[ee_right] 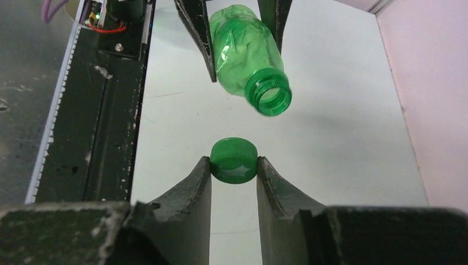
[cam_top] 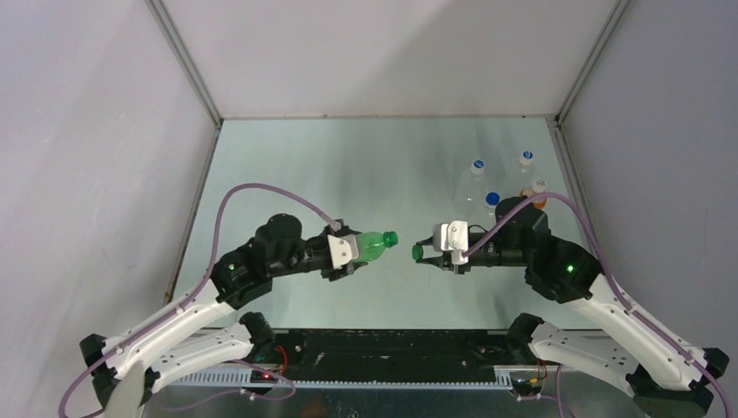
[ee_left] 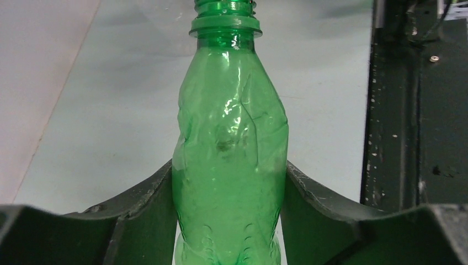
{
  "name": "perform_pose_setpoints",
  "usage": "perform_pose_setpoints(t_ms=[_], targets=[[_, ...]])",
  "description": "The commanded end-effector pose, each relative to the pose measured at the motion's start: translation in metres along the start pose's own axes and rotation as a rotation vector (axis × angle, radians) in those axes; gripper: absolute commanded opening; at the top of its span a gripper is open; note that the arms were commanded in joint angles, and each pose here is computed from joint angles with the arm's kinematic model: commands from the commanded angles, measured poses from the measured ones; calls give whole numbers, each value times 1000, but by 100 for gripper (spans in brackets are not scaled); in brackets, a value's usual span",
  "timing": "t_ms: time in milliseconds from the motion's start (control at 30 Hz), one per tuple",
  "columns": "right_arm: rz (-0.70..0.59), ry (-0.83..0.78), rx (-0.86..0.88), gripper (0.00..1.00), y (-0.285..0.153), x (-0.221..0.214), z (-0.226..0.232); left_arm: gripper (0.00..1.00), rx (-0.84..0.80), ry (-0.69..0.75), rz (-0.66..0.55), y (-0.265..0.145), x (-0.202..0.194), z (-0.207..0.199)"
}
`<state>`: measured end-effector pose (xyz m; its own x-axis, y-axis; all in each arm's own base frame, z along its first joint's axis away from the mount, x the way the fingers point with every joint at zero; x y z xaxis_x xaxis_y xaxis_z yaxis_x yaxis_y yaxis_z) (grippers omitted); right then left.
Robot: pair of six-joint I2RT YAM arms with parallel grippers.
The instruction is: Screw on the bottle caps
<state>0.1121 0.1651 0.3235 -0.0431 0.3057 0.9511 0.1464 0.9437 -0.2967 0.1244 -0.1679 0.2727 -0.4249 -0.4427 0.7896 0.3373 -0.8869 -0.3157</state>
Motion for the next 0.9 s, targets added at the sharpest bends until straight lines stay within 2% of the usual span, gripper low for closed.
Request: perform_pose_setpoints(t_ms=[0,333,867], targets=[[-45,-195,26,0,2,17,-9,35,-121,48,-56,0,15,2],[-49,-298,49,0,9,18,-15,33,-230,28,-90,8,24,0],[-47,-315,137,0,22,17,-5,31,-241,13,-99,12,28,3]])
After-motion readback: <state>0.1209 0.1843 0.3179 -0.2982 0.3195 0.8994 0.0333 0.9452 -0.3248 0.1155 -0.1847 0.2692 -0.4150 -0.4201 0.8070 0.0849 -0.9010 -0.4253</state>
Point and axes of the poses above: each gripper's point midway between its finger pads, its own y axis out along the fingers, its own z axis along the line the jaws close on, x = y × z, the point moved 9 cm from there along -y, back along the fingers, and after that the axes turned 14 degrees about y, right-handed, at the moved point
